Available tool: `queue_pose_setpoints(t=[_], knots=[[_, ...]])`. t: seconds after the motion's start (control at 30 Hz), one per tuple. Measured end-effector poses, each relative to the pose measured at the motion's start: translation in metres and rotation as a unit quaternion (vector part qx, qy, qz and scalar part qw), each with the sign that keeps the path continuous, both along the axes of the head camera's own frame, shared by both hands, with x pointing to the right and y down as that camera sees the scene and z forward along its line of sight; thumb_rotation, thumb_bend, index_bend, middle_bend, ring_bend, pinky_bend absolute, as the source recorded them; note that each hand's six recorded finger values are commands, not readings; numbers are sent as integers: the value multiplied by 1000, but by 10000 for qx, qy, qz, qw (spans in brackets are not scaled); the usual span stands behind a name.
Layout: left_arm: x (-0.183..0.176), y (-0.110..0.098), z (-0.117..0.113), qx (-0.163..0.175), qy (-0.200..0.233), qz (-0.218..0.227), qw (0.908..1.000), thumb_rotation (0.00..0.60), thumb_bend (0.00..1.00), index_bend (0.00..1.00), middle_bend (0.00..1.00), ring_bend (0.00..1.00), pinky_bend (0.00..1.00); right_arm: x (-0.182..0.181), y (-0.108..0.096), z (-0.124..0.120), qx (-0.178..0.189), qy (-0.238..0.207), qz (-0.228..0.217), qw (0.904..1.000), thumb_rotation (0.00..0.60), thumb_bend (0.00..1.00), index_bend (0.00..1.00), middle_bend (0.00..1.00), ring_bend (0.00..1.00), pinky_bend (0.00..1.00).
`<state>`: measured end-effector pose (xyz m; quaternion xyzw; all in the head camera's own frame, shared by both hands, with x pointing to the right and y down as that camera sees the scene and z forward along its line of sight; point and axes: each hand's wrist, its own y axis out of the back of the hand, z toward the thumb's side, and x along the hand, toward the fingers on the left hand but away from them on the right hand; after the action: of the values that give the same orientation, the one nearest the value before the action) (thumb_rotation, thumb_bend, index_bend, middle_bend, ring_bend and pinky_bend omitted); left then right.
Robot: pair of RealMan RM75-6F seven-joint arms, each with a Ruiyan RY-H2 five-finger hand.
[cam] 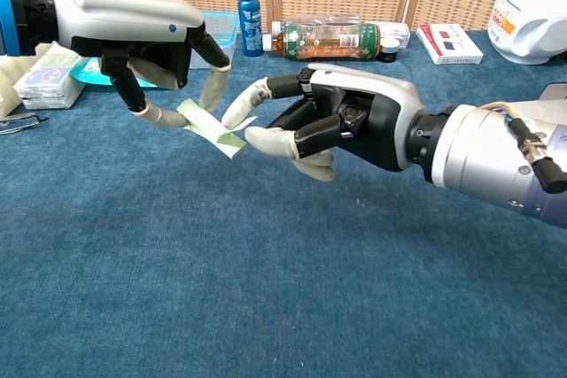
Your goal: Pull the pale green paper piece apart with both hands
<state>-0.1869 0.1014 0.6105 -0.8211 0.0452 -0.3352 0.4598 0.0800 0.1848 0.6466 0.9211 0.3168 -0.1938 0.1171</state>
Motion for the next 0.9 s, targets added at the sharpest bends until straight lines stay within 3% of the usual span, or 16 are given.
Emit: queue_pose_setpoints(t=[0.33, 0.9], knots=[[-1, 1, 1, -51, 45, -44, 10000, 600, 467, 711, 1000, 1000, 1000, 1, -3, -2, 68, 11, 9, 10000, 600, 475, 368, 936, 909, 851], [7, 3, -3, -93, 191, -16, 9998, 600, 466, 711, 1000, 1000, 1000, -1, -5, -3, 80, 15, -5, 10000, 600, 475, 391, 936, 909, 851]])
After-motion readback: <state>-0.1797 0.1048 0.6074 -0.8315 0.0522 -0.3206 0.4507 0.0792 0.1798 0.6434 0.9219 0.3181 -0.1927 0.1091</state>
